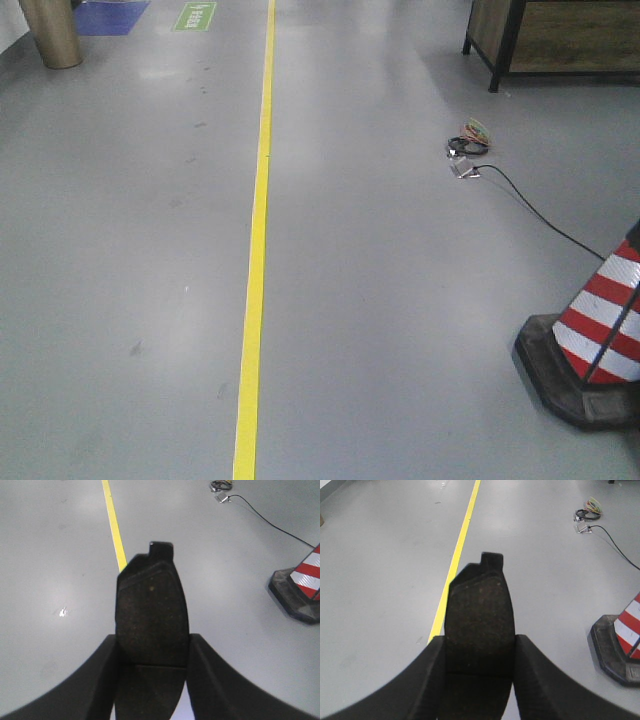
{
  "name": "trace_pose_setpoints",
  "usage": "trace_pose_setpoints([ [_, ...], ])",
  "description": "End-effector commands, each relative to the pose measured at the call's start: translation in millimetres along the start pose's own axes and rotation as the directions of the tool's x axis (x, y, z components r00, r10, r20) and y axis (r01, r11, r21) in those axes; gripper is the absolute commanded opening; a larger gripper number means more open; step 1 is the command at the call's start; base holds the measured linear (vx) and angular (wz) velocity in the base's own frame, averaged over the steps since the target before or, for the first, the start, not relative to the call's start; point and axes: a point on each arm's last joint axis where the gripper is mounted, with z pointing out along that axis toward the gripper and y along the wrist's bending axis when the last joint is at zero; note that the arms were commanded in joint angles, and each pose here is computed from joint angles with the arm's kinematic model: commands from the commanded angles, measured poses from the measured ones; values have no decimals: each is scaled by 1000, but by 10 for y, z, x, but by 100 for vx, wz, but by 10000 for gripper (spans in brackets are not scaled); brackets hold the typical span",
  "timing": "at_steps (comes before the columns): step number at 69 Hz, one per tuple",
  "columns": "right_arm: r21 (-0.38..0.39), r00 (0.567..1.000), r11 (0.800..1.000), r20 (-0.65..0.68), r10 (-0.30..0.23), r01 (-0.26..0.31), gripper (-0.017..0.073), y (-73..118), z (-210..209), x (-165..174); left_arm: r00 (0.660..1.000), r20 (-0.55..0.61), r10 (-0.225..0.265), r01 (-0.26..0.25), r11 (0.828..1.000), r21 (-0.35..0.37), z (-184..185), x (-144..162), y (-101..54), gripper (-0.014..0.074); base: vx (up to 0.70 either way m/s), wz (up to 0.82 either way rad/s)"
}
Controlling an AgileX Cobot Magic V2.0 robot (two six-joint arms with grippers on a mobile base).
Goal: Move and align brake pads A on conveyor
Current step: 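Drive along the yellow floor line past the striped cones, then turn and approach the black belt conveyor with both pads held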
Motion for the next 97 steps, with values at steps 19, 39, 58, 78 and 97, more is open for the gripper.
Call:
trace_pose_setpoints([
  [19,-4,993,1000,119,-5,5,-7,8,-46,-166,994,108,-15,15,1000,7,-44,-153,-10,-6,47,-5],
  [39,-3,993,1000,119,-6,6,-7,8,-46,-166,994,107,-15,15,1000,7,-44,-152,-10,-6,39,-35],
  [58,-3,993,1000,119,-6,6,-7,8,-46,-166,994,107,-15,15,1000,7,-44,-153,-10,-6,32,-75],
  [78,-3,993,1000,119,-6,6,-7,8,-46,-166,994,107,-15,15,1000,7,-44,-153,-10,-6,27,-84],
  [97,-3,993,1000,120,-6,6,-7,8,-46,-167,994,109,-15,15,1000,7,-44,-153,-10,-6,24,-79],
])
